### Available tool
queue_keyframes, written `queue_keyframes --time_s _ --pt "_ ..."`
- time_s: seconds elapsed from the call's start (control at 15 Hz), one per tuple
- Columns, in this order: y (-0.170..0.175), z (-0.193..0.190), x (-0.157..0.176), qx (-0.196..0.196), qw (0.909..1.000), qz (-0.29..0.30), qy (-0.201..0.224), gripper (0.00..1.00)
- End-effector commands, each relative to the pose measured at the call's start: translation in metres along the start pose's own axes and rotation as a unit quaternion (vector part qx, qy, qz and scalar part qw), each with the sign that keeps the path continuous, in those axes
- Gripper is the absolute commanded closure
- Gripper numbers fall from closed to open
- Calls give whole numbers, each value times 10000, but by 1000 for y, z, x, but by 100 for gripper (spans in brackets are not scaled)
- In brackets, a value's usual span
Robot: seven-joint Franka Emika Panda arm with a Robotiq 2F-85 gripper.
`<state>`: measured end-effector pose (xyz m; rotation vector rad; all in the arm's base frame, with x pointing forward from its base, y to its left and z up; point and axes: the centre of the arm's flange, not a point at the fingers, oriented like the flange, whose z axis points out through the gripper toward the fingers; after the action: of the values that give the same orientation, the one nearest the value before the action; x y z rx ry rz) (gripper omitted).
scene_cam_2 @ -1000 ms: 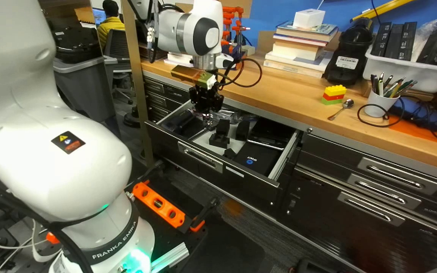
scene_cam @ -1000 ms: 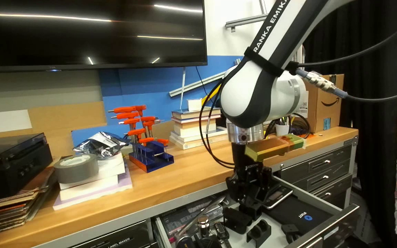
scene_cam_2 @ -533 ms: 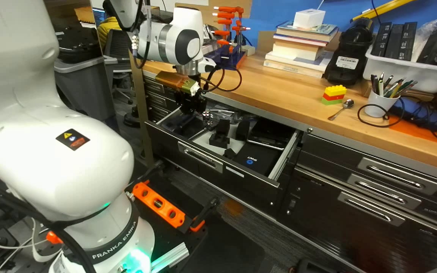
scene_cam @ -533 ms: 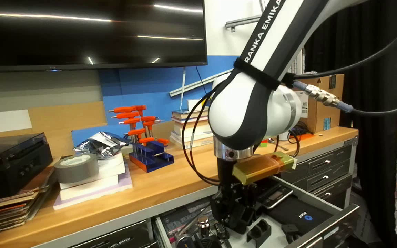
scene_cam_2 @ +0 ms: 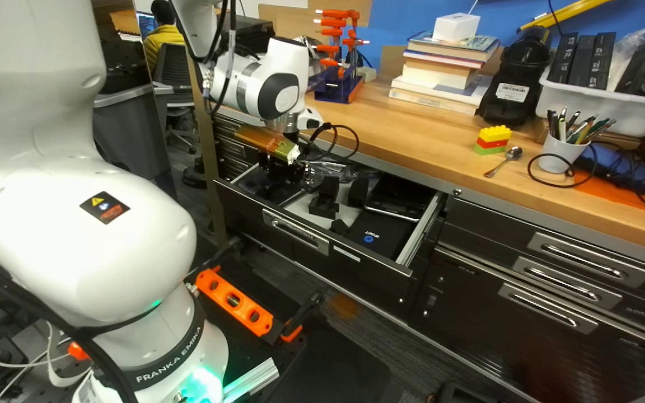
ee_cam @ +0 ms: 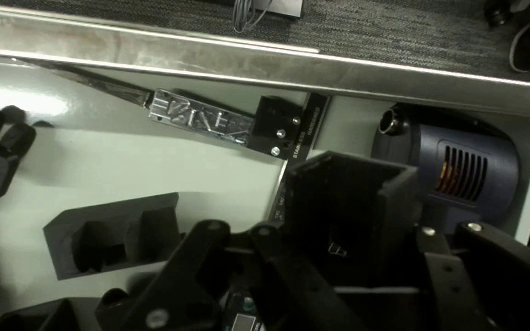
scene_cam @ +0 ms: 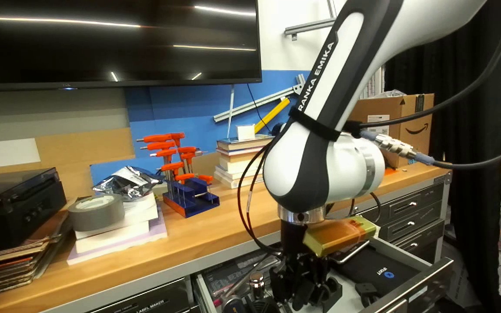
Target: Place the black objects on the counter inside the open drawer and close the drawer
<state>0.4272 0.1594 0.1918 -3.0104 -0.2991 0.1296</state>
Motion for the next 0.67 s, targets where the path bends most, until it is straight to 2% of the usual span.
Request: queue_keyframes --time_s 0.0,0.6 --pt "12 16 7 183 9998 -100 74 85" --pt "37 31 22 265 9995 -90 140 85"
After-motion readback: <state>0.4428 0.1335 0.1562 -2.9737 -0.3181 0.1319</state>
